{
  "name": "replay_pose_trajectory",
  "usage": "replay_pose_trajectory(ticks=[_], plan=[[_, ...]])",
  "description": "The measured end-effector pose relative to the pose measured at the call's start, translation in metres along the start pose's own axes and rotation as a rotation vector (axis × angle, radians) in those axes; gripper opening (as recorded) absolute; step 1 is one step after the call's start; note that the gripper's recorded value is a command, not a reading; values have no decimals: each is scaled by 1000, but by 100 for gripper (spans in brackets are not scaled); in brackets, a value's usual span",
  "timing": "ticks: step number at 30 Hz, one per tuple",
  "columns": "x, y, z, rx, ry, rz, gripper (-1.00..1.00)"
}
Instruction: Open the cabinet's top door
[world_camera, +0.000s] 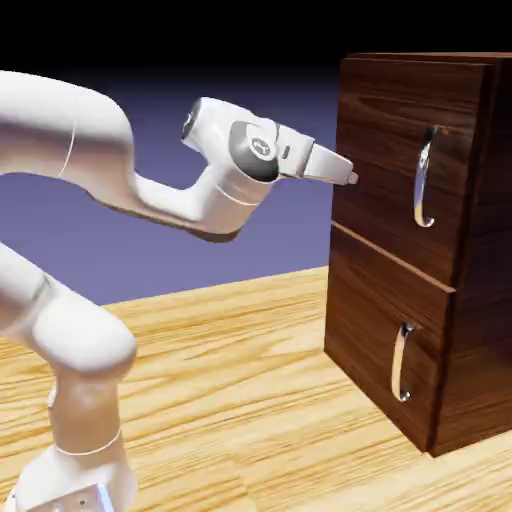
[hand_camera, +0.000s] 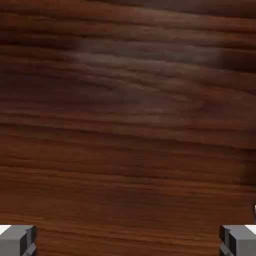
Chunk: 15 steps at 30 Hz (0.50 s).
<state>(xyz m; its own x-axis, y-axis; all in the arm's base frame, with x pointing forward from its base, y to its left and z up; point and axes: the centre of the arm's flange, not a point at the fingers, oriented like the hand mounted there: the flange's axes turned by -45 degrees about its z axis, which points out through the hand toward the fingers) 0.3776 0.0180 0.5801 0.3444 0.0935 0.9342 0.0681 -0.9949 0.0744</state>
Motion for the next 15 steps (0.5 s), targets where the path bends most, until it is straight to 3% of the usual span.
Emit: replay_pose_trajectory(ticks=[15], plan=[[0, 46, 3, -14, 187, 32, 0]])
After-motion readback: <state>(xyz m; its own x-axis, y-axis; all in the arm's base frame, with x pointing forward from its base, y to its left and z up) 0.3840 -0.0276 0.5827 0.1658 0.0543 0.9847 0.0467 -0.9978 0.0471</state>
